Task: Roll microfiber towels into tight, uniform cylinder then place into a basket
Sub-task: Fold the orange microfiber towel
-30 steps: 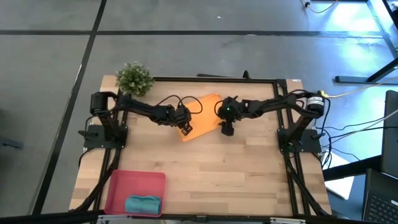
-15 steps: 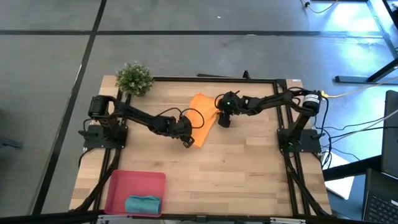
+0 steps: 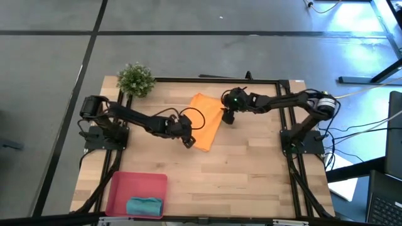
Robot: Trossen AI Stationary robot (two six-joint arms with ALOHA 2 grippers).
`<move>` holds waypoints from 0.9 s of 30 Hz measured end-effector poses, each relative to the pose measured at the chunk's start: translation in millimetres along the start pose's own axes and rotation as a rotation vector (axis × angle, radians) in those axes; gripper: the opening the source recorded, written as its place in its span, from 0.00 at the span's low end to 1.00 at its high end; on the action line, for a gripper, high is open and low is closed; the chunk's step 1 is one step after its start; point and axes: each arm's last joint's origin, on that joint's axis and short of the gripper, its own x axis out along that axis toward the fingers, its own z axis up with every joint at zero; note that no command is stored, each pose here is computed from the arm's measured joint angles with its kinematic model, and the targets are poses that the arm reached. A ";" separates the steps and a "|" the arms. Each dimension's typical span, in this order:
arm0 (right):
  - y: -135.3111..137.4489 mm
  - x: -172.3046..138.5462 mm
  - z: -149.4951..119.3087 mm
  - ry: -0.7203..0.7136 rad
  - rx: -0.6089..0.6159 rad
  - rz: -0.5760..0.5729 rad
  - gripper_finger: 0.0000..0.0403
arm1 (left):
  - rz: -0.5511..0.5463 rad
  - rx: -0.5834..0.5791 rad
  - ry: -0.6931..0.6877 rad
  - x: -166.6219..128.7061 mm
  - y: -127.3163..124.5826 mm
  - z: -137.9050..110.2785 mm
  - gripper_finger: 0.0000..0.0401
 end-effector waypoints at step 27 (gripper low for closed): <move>71.7 24.4 -12.0 0.006 -0.109 0.256 0.51 | 0.062 -0.024 0.189 21.7 -6.8 -31.2 0.22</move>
